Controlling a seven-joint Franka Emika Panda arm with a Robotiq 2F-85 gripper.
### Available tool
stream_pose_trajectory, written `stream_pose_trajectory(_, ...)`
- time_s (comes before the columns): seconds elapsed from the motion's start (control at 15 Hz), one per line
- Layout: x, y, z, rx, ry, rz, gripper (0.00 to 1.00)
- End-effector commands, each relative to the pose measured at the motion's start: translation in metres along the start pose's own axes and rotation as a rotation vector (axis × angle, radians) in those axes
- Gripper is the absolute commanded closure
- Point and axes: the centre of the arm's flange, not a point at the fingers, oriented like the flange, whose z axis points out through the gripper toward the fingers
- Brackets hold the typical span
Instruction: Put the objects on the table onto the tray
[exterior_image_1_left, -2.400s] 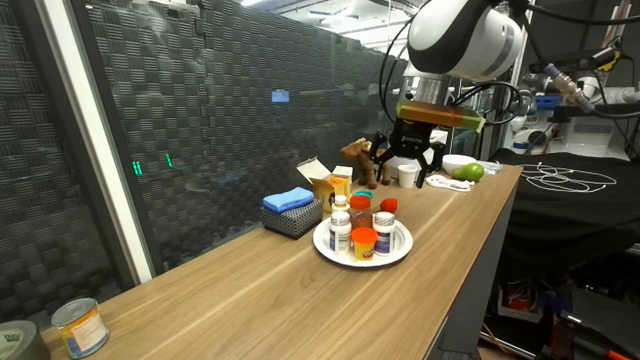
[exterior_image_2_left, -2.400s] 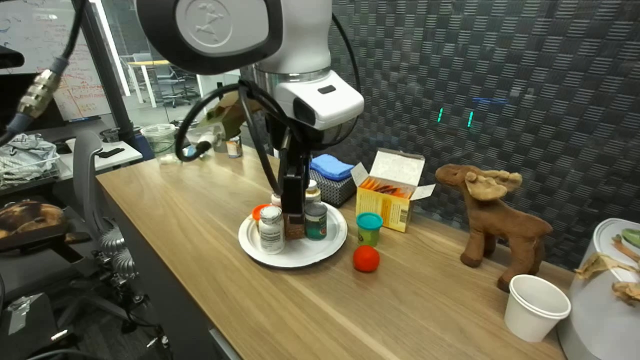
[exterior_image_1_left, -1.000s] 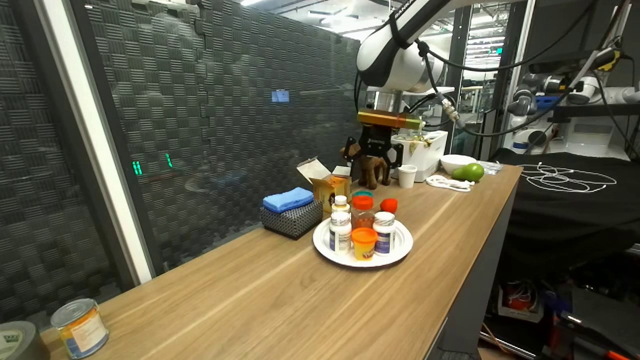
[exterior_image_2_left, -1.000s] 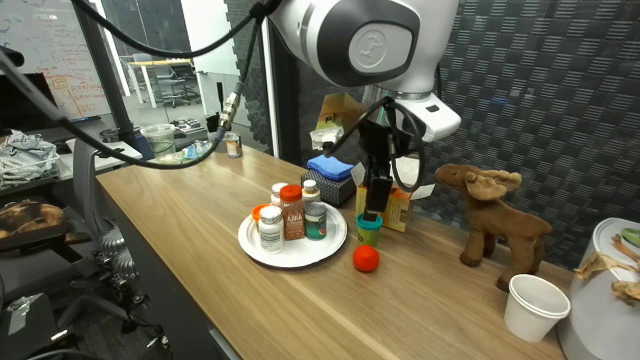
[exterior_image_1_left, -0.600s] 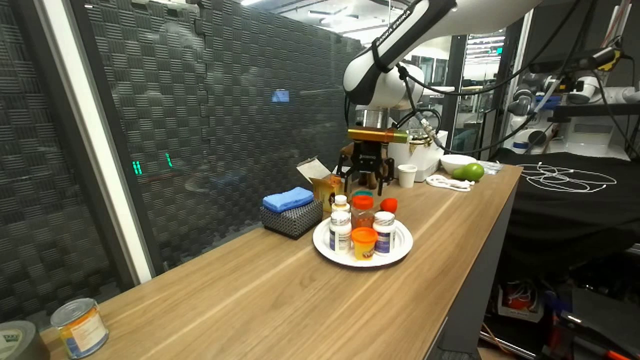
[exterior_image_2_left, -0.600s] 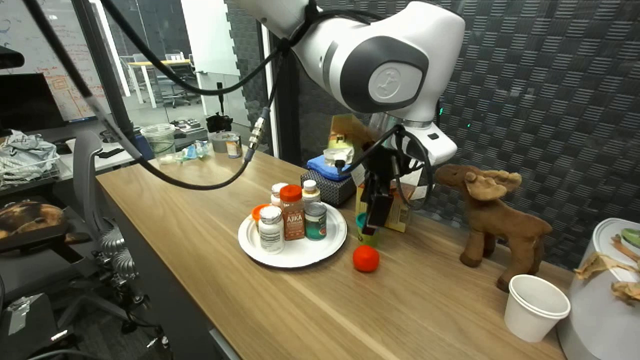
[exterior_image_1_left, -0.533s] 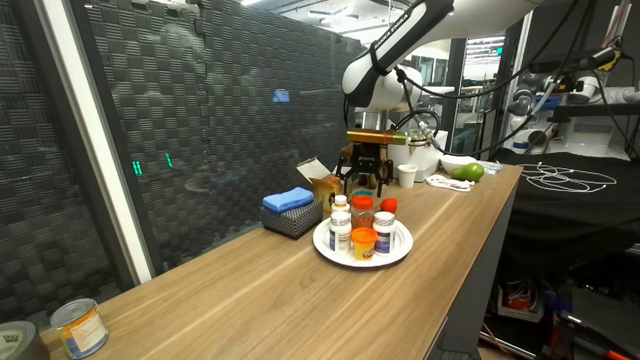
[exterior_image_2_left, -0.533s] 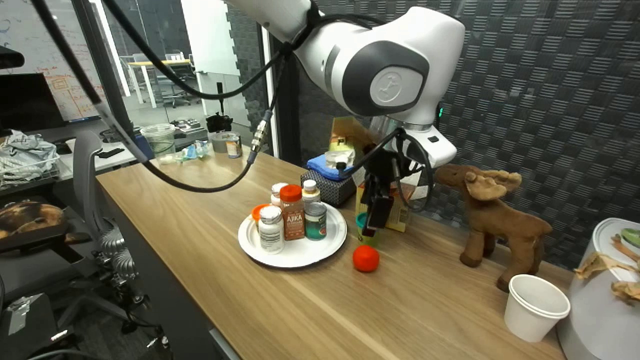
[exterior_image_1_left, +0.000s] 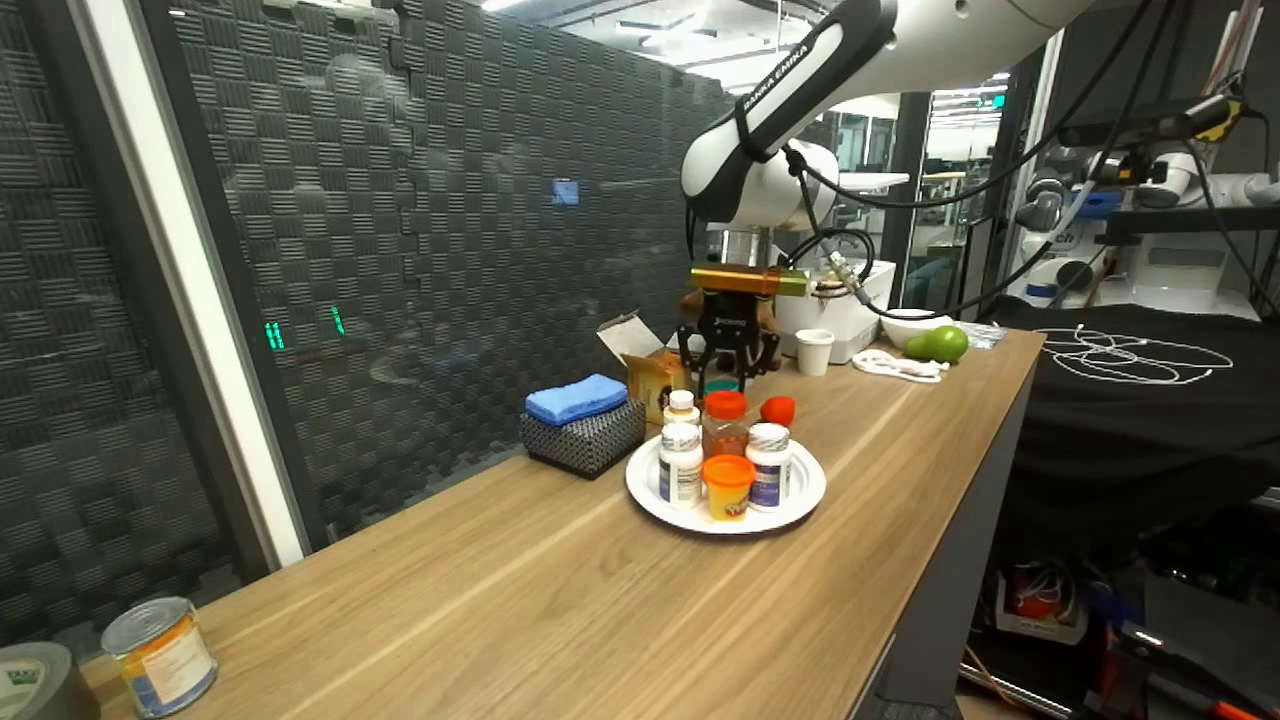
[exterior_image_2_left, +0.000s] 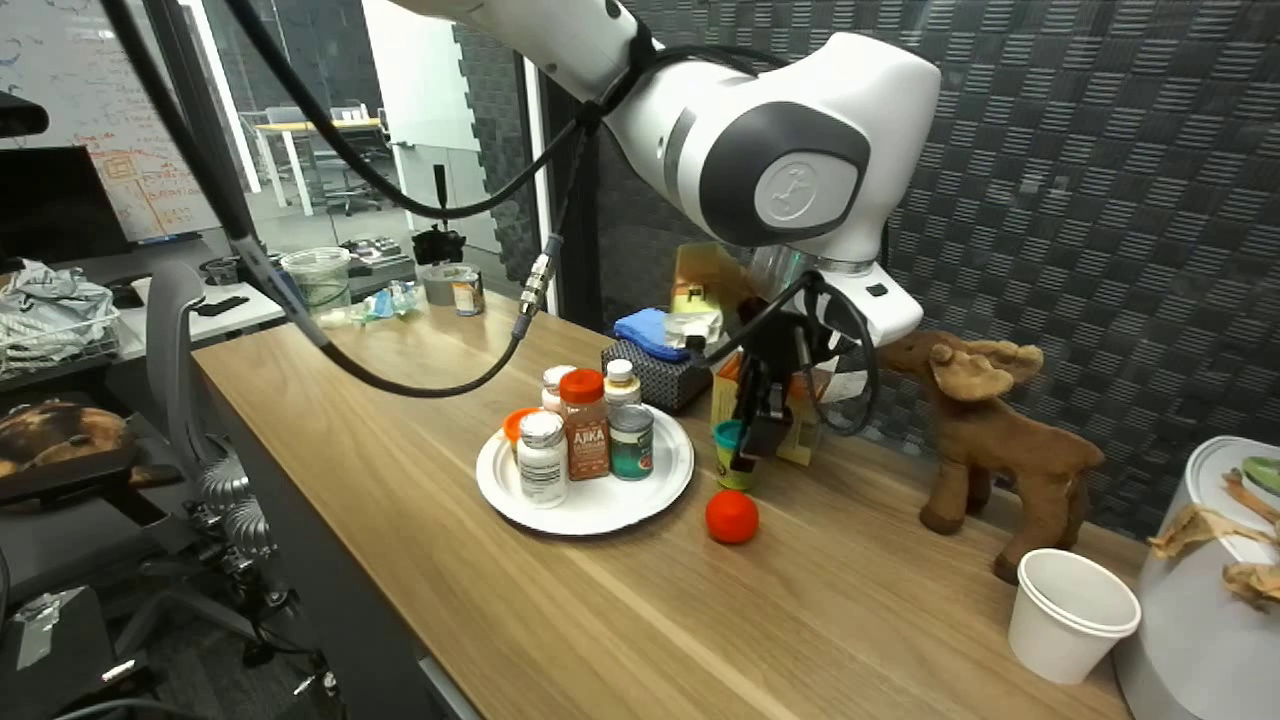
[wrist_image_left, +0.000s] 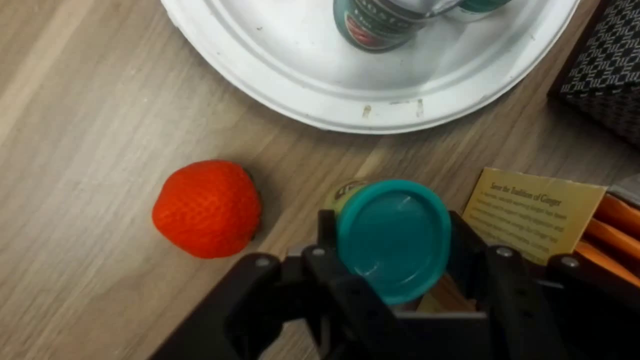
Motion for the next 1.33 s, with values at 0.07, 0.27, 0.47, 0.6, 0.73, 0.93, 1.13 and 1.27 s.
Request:
stream_pose_trajectory(0.07,-0.016,0.024,-0.019,0.055,0.028,0.026,0.72)
stream_pose_trajectory(0.27,-0.036,0.048,-0.027,0.086,0.065,0.035,0.72)
stream_pose_trajectory(0.47,-0.058,0.067,-0.031,0.11,0.096,0.016,0.72)
stream_pose_trajectory(0.6,-0.072,0.079,-0.032,0.131,0.111,-0.001,0.72)
stream_pose_trajectory(0.73,-0.083,0.087,-0.032,0.151,0.118,-0.019,0.72)
stream_pose_trajectory(0.93,-0.1,0.092,-0.028,0.163,0.121,-0.074,0.72)
stream_pose_trajectory(1.13,-0.117,0.089,-0.026,0.162,0.123,-0.134,0.72)
stream_pose_trajectory(1.27,-0.129,0.087,-0.024,0.155,0.115,-0.17,0.72)
